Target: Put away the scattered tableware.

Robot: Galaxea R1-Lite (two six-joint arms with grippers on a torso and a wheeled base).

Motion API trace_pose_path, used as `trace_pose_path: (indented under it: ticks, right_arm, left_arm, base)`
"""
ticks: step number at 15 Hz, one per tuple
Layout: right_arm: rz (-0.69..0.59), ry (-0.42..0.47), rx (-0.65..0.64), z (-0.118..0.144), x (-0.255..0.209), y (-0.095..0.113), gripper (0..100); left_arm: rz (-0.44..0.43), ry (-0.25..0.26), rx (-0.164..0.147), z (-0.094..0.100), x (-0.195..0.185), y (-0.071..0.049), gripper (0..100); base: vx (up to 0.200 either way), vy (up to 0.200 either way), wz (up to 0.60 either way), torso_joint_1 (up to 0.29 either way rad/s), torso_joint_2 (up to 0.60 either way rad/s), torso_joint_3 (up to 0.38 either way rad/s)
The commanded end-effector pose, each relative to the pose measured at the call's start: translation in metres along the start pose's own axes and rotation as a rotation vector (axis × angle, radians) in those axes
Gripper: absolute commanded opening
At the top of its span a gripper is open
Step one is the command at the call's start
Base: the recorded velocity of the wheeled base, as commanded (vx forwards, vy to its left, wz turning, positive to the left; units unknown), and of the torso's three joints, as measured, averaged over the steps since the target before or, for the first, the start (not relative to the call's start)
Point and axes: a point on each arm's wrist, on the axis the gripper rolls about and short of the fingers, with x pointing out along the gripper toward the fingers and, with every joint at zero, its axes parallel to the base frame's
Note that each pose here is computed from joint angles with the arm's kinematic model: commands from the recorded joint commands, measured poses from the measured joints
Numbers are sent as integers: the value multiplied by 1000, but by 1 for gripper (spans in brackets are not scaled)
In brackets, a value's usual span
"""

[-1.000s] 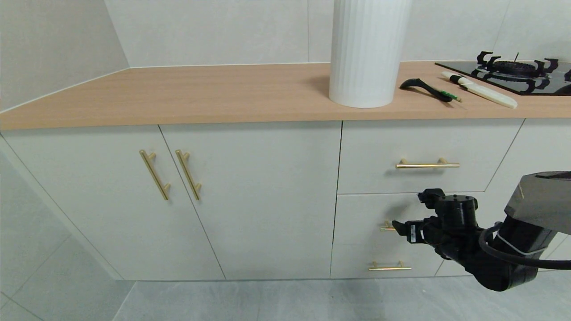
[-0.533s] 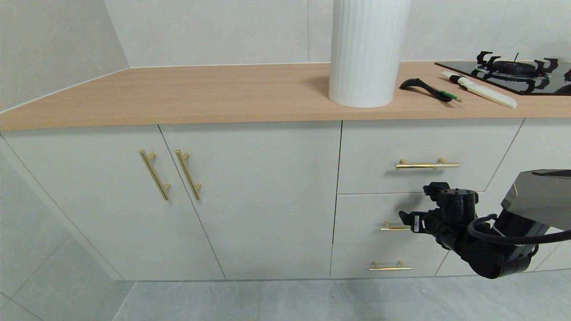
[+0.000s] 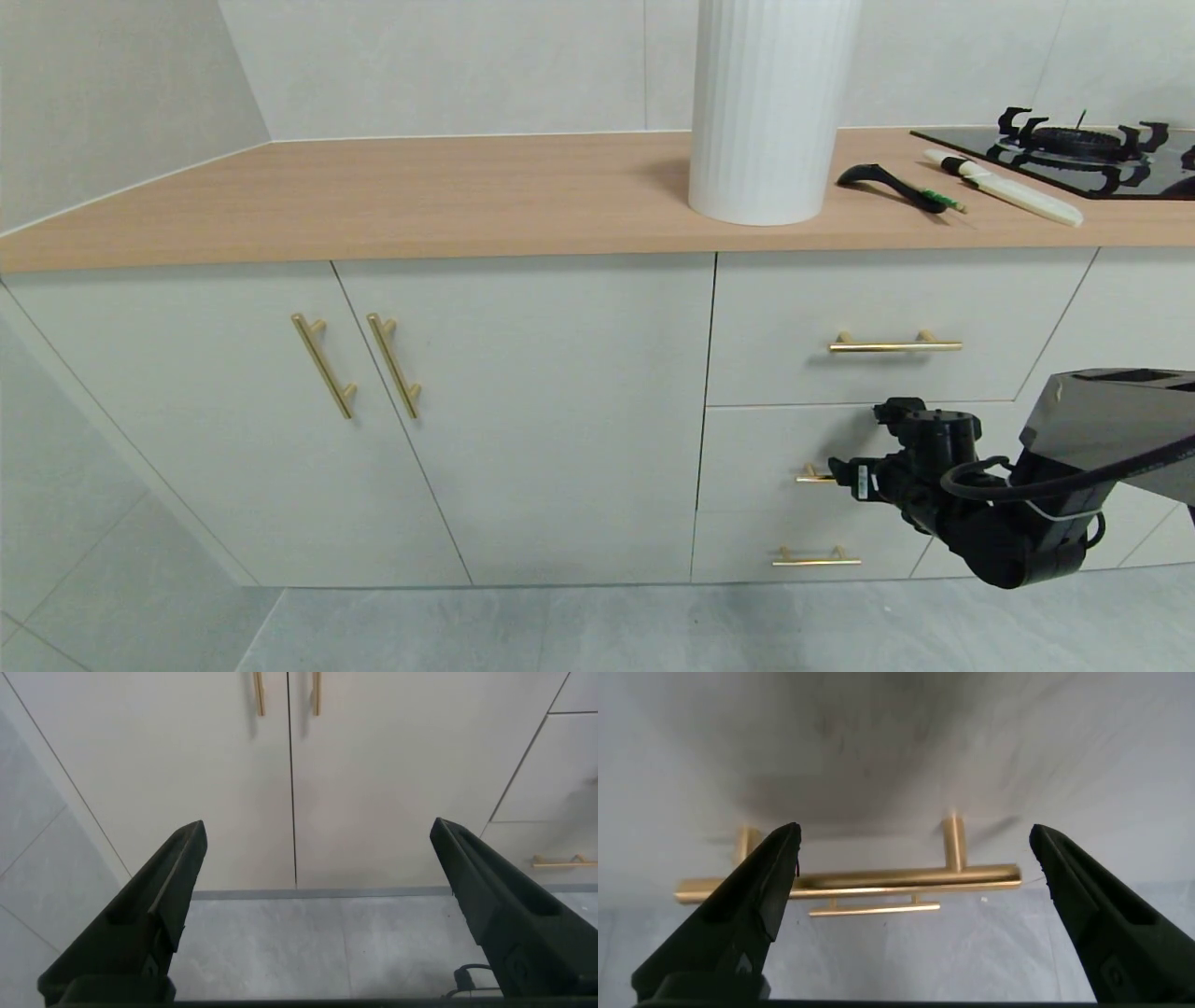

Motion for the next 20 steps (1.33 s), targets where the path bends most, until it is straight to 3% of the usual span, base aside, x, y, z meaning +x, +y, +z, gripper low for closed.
trace_pose_path:
  ticks: [1, 14, 17, 20]
  right_arm:
    - [-3, 28, -8, -10, 5, 0, 100]
    - [0, 95, -36, -12, -10, -1, 100]
    - [17, 191, -83, 1, -38, -2, 100]
    - [103, 277, -125, 37, -95, 3, 100]
  left_arm:
    - [0, 1, 0, 0, 0, 0, 100]
    - [0, 1, 0, 0, 0, 0, 100]
    - [0, 1, 0, 0, 0, 0, 100]
    - [0, 1, 0, 0, 0, 0, 100]
  base:
    - [0, 0, 0, 0, 0, 0]
    - [0, 0, 0, 0, 0, 0]
    - [0, 0, 0, 0, 0, 0]
    - [0, 0, 0, 0, 0, 0]
